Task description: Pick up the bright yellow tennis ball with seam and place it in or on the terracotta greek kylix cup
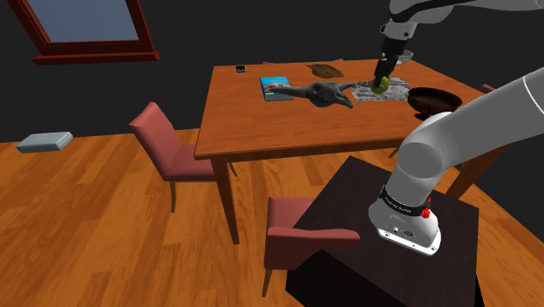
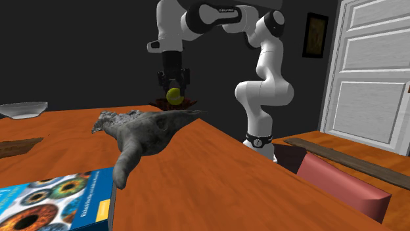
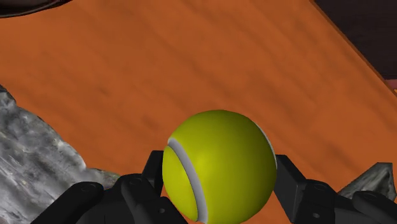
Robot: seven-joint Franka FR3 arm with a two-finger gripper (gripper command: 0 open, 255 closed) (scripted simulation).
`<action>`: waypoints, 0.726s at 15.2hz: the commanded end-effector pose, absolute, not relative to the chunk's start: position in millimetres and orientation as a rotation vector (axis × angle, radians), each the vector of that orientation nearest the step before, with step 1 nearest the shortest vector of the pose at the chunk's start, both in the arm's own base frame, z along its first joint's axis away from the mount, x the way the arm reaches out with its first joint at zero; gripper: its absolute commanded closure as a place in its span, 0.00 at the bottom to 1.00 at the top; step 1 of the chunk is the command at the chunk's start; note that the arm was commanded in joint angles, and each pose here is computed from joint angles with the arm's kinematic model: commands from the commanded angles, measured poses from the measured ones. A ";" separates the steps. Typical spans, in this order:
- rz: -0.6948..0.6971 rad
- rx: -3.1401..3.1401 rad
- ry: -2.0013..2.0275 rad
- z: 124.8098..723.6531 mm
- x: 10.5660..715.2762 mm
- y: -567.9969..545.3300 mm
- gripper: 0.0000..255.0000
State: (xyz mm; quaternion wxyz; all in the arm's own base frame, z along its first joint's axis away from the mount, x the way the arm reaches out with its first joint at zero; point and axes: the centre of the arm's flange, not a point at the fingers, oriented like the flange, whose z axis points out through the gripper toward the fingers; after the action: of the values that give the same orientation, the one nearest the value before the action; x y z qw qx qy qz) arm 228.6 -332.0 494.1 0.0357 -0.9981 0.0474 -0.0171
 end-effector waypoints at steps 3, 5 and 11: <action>-0.052 -3.066 0.146 514.6 229.2 -333.0 1.00; -0.052 -3.066 0.146 525.2 229.2 -333.0 1.00; -0.052 -3.066 0.146 553.3 229.2 -333.0 1.00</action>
State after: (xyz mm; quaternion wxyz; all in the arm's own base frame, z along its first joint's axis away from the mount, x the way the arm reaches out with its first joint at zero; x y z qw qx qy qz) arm 229.5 -332.5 549.3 0.0359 -0.9981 0.0474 -0.0170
